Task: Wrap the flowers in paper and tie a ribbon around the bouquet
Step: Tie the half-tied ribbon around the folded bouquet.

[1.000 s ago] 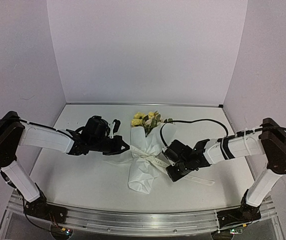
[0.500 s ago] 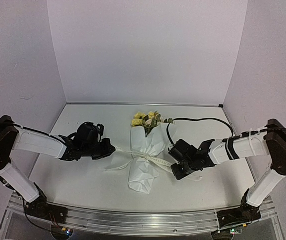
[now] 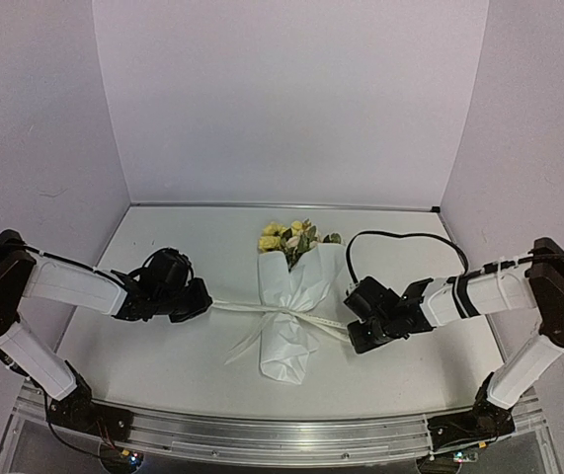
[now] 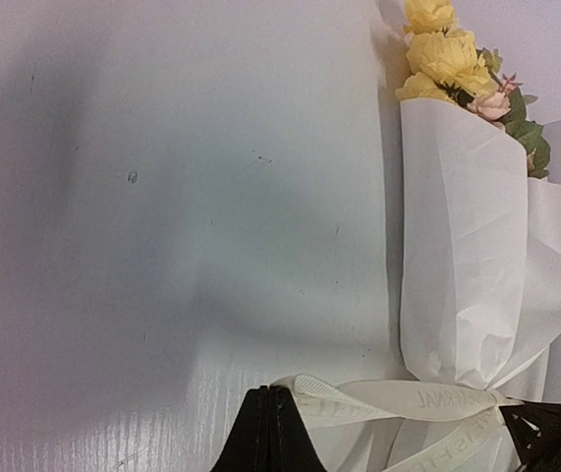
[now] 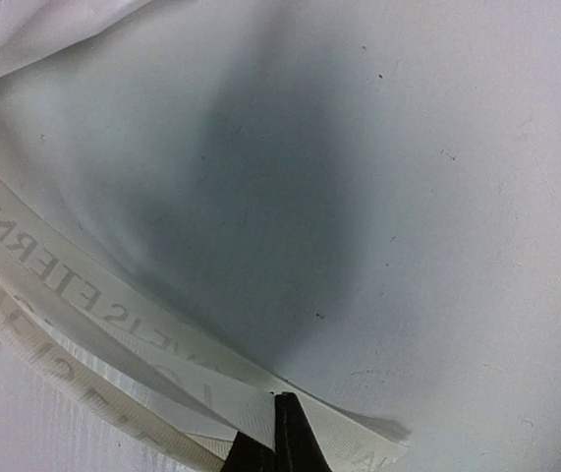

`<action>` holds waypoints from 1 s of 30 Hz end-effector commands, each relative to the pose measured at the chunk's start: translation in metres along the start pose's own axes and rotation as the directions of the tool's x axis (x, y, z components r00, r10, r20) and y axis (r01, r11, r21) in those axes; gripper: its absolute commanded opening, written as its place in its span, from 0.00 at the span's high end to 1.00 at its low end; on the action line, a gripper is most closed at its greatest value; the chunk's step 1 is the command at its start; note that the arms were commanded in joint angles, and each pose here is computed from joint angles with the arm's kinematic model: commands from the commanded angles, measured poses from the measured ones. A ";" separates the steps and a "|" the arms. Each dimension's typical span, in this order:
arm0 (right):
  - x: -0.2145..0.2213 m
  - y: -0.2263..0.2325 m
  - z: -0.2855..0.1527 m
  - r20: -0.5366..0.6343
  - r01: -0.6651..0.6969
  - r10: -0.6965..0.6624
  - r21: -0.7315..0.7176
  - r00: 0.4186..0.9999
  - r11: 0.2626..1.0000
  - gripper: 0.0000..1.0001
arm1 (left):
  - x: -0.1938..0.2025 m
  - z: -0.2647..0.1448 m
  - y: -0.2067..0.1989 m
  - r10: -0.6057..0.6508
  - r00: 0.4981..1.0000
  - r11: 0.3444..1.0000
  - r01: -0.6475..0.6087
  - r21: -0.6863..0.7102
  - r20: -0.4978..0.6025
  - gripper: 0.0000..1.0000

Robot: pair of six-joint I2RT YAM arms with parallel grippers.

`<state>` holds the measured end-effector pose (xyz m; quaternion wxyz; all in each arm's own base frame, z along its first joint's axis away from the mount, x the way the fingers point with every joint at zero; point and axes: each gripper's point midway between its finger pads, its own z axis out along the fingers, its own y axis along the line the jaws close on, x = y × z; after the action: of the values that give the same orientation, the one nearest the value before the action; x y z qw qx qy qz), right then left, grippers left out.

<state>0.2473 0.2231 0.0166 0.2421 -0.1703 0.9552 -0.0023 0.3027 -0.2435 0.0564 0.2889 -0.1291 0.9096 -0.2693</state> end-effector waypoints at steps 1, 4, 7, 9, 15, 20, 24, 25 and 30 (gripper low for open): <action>0.018 -0.034 0.002 -0.021 -0.087 0.090 0.109 0.996 0.990 1.00 | -0.013 -0.002 0.031 -0.070 0.996 0.994 0.074 -0.083 0.046 1.00; 0.024 -0.045 0.002 -0.011 -0.109 0.111 0.141 0.994 0.984 1.00 | -0.015 -0.004 0.043 -0.109 0.993 0.990 0.113 -0.090 0.047 1.00; 0.031 -0.055 0.004 -0.007 -0.148 0.151 0.162 0.989 0.976 1.00 | -0.015 -0.005 0.052 -0.134 0.990 0.986 0.138 -0.097 0.046 1.00; 0.036 -0.061 0.005 -0.008 -0.166 0.170 0.171 0.985 0.971 1.00 | -0.015 -0.005 0.057 -0.147 0.988 0.983 0.150 -0.101 0.043 1.00; 0.049 -0.078 0.005 0.006 -0.221 0.225 0.216 0.974 0.951 1.00 | -0.015 -0.005 0.073 -0.198 0.980 0.973 0.201 -0.111 0.035 1.00; 0.057 -0.085 0.004 0.014 -0.235 0.238 0.229 0.971 0.945 1.00 | -0.019 -0.009 0.081 -0.214 0.976 0.969 0.216 -0.115 0.035 1.00; 0.062 -0.093 0.002 0.038 -0.259 0.258 0.251 0.965 0.933 1.00 | -0.023 -0.011 0.087 -0.237 0.970 0.963 0.241 -0.118 0.045 1.00; 0.063 -0.095 0.001 0.044 -0.263 0.261 0.260 0.964 0.929 1.00 | -0.024 -0.012 0.089 -0.246 0.968 0.961 0.250 -0.120 0.050 1.00; 0.069 -0.102 0.001 0.056 -0.296 0.293 0.272 0.955 0.916 1.00 | -0.027 -0.015 0.090 -0.260 0.964 0.958 0.265 -0.112 0.056 1.00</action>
<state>0.2480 0.1954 0.0177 0.3019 -0.0263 0.9502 0.0723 0.2953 -0.2201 0.0484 0.2146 -0.1839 0.8921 -0.3526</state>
